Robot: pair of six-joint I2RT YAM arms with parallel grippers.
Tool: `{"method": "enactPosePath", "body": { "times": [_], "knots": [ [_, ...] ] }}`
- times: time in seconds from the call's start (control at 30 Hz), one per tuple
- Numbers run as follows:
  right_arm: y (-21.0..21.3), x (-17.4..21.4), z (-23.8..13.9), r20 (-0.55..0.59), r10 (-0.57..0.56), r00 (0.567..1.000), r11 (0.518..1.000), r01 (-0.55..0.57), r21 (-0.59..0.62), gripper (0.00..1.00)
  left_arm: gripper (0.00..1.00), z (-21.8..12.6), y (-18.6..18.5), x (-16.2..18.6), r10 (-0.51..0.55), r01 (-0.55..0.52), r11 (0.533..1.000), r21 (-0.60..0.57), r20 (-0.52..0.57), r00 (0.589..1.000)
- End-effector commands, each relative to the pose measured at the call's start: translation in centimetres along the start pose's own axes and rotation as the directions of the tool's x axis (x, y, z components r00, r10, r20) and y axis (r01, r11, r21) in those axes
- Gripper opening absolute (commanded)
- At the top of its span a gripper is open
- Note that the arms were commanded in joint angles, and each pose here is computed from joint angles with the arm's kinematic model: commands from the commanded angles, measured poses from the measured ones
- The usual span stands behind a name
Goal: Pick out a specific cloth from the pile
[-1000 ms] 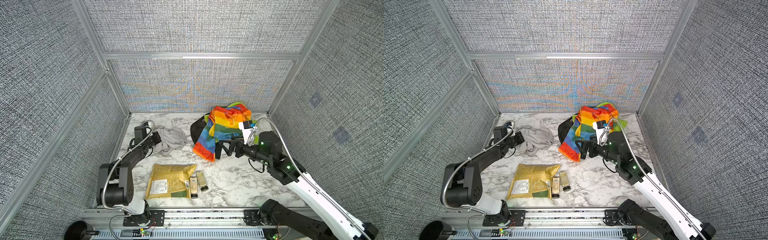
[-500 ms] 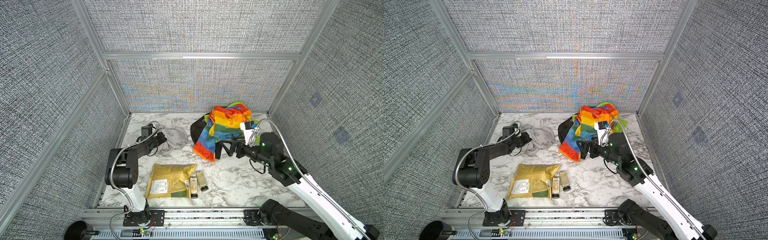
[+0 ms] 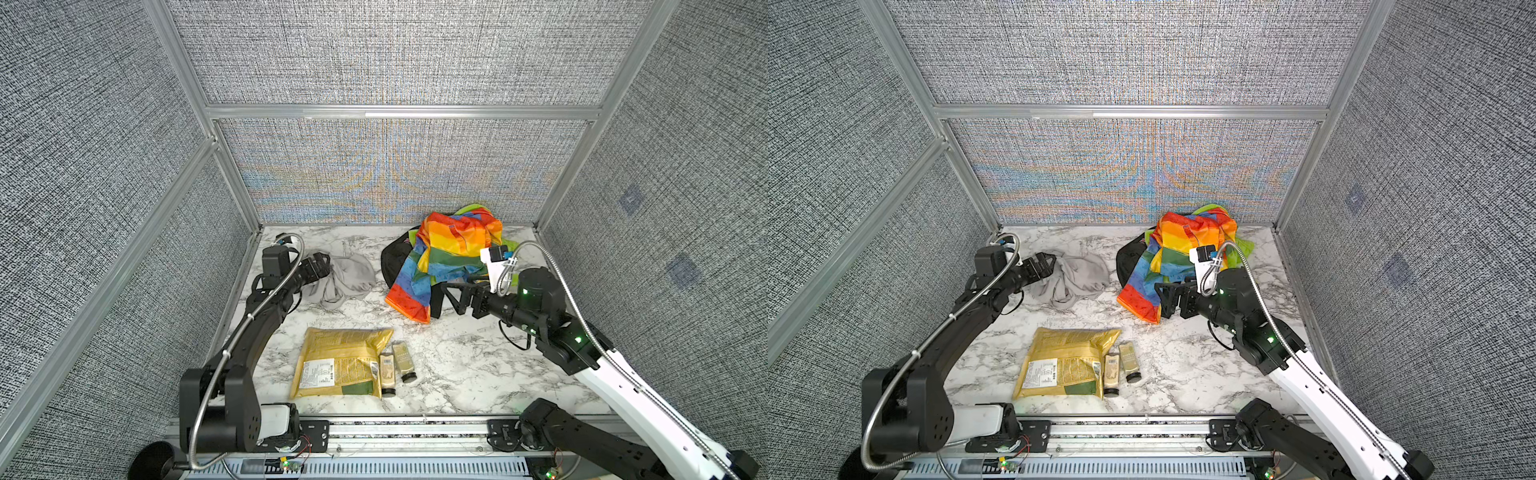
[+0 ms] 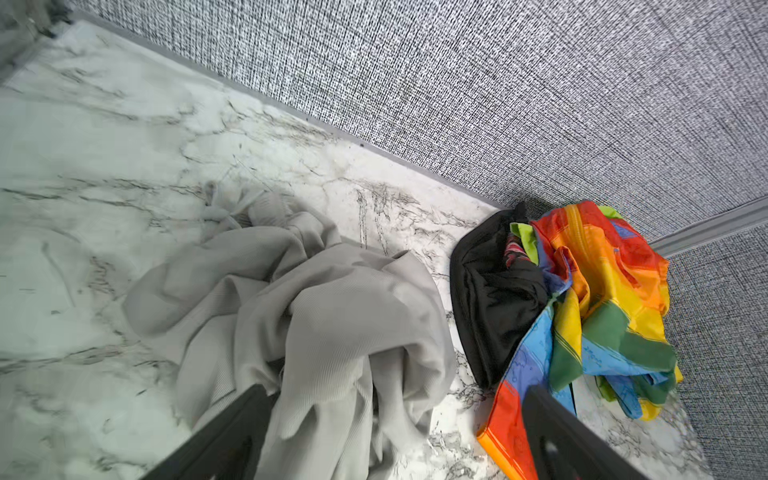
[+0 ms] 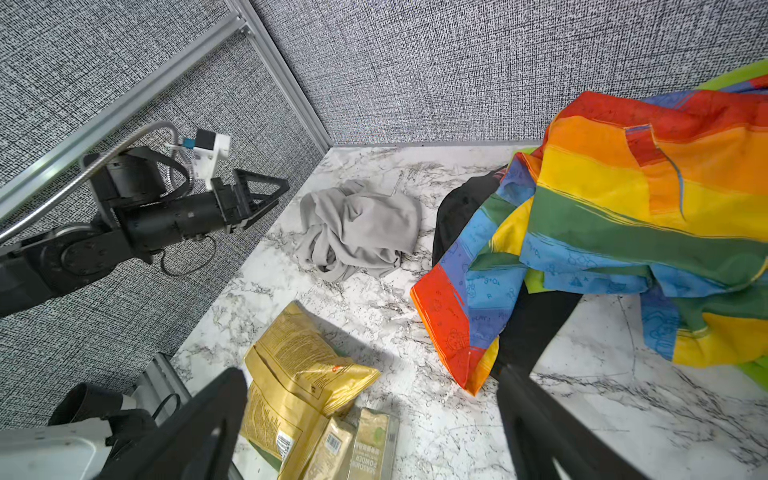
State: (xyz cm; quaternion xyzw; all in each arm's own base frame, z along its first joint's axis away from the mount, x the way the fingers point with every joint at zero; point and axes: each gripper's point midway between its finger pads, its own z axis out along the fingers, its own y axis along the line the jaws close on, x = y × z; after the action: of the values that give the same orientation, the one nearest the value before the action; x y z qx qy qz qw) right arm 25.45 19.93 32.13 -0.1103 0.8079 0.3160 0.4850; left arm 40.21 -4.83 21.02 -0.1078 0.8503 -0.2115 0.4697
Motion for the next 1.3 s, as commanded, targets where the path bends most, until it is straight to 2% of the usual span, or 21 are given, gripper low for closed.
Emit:
{"method": "enactPosePath", "body": {
  "times": [0.0, 0.13, 0.3, 0.4, 0.53, 0.77, 1.07, 1.27],
  "knots": [
    [0.1, -1.9, -0.3, 0.078, -0.003, 0.997, 1.000, 0.002, 0.011, 0.99, 0.99, -2.1, -0.1, 0.7, 0.052, -0.053, 0.998, -0.017, -0.018, 0.998],
    [0.2, -2.7, -0.6, 0.119, 0.001, 0.993, 1.000, -0.002, 0.012, 0.98, 0.99, -3.1, -3.0, -0.2, 0.086, -0.089, 0.990, 0.113, 0.024, 0.996],
    [0.1, -3.1, -0.5, 0.128, 0.017, 0.992, 1.000, -0.019, 0.014, 0.98, 0.99, -1.4, -5.2, -0.6, 0.115, -0.118, 0.982, 0.147, 0.030, 0.993],
    [0.1, -3.1, -0.6, 0.129, 0.026, 0.991, 1.000, -0.028, 0.013, 0.98, 0.99, 0.8, -5.2, -0.6, 0.125, -0.125, 0.985, 0.118, 0.003, 0.992],
    [-0.2, -3.0, -1.2, 0.142, 0.031, 0.989, 0.999, -0.036, 0.029, 0.98, 0.99, 3.7, -3.5, -0.1, 0.084, -0.082, 0.996, 0.044, -0.041, 0.996],
    [-0.6, -2.5, -1.2, 0.120, 0.026, 0.992, 0.998, -0.032, 0.049, 0.98, 0.98, 7.1, -4.8, 1.8, 0.124, -0.117, 0.991, 0.068, -0.103, 0.987],
    [-0.8, -2.0, -1.4, 0.117, 0.028, 0.993, 0.998, -0.034, 0.055, 0.98, 0.98, 12.1, -4.0, 7.1, 0.133, -0.135, 0.991, 0.008, -0.252, 0.959],
    [-1.3, -1.4, -1.7, 0.107, 0.030, 0.994, 0.997, -0.038, 0.074, 0.98, 0.99, 14.7, -1.9, 10.8, 0.087, -0.118, 0.990, -0.080, -0.320, 0.943]
  ]
}}
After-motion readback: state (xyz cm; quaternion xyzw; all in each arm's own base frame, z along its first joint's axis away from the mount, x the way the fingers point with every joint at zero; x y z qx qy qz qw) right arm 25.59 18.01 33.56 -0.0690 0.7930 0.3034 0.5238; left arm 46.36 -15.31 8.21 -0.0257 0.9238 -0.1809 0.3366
